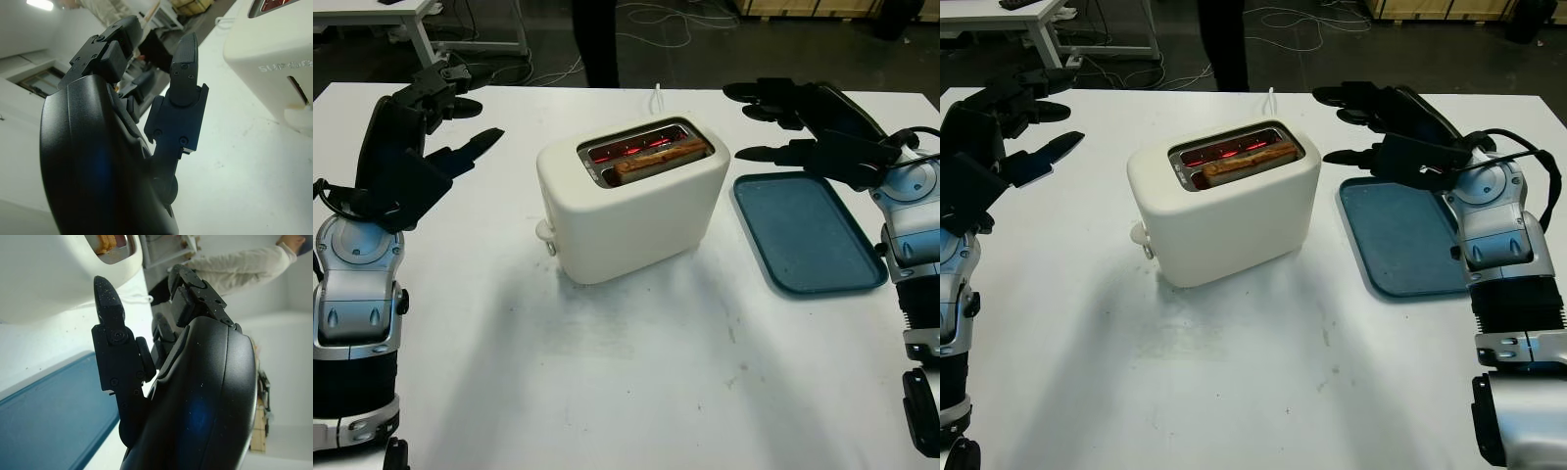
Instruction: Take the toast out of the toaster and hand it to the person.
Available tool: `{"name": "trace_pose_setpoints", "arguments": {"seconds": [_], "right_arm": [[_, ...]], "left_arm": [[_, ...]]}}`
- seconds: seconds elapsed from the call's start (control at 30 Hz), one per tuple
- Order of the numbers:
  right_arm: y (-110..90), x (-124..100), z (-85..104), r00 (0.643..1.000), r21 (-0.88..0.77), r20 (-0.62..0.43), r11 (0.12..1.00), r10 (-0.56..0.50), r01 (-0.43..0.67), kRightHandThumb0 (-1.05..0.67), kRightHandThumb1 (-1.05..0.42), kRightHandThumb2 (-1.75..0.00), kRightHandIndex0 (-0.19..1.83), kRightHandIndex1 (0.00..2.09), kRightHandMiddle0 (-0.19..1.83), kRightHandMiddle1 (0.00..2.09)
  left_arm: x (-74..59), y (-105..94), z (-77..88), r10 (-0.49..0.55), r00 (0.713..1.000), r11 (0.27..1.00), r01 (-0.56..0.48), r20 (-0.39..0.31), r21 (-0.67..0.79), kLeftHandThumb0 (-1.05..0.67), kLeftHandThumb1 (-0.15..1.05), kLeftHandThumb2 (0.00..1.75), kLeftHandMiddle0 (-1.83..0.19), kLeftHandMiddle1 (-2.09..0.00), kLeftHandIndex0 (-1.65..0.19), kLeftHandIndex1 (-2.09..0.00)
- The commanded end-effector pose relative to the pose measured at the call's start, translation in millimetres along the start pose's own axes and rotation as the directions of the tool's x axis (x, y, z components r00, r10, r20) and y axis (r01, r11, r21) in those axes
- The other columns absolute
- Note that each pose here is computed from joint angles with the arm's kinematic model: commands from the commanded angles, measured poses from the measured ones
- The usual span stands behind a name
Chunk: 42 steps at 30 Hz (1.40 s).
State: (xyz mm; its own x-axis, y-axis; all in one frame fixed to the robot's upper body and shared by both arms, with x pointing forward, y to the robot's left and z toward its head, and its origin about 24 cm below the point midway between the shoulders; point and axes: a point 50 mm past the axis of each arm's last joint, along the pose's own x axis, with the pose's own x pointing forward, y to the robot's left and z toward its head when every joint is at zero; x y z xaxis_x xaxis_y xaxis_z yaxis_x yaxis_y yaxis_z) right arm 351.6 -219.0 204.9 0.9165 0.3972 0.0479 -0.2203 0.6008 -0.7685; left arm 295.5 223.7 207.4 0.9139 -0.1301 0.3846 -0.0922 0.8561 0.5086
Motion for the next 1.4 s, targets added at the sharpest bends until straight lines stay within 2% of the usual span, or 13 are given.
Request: {"name": "trace_pose_setpoints", "arguments": {"seconds": [0.0, 1.37], "right_arm": [[-0.3, -0.8, 1.2, 1.0, 0.016, 0.016, 1.0, -0.007, 0.007, -0.35, -0.92, -0.04, 0.38, 0.0, 0.38, 0.0], [-0.4, -0.2, -2.1, 1.0, -0.002, 0.012, 1.0, -0.009, 0.009, -0.41, -0.92, -0.03, 0.41, 0.01, 0.4, 0.0]], "left_arm": [[-0.5, 0.0, 0.6, 0.0, 1.0, 1.0, 0.0, 0.007, 0.006, -0.34, 0.92, 0.14, -0.18, -0.94, -0.39, -0.42], [1.8, -3.0, -1.7, -0.007, 1.0, 1.0, 0.007, -0.003, -0.017, -0.33, 0.92, 0.14, -0.16, -0.95, -0.35, -0.47]]}}
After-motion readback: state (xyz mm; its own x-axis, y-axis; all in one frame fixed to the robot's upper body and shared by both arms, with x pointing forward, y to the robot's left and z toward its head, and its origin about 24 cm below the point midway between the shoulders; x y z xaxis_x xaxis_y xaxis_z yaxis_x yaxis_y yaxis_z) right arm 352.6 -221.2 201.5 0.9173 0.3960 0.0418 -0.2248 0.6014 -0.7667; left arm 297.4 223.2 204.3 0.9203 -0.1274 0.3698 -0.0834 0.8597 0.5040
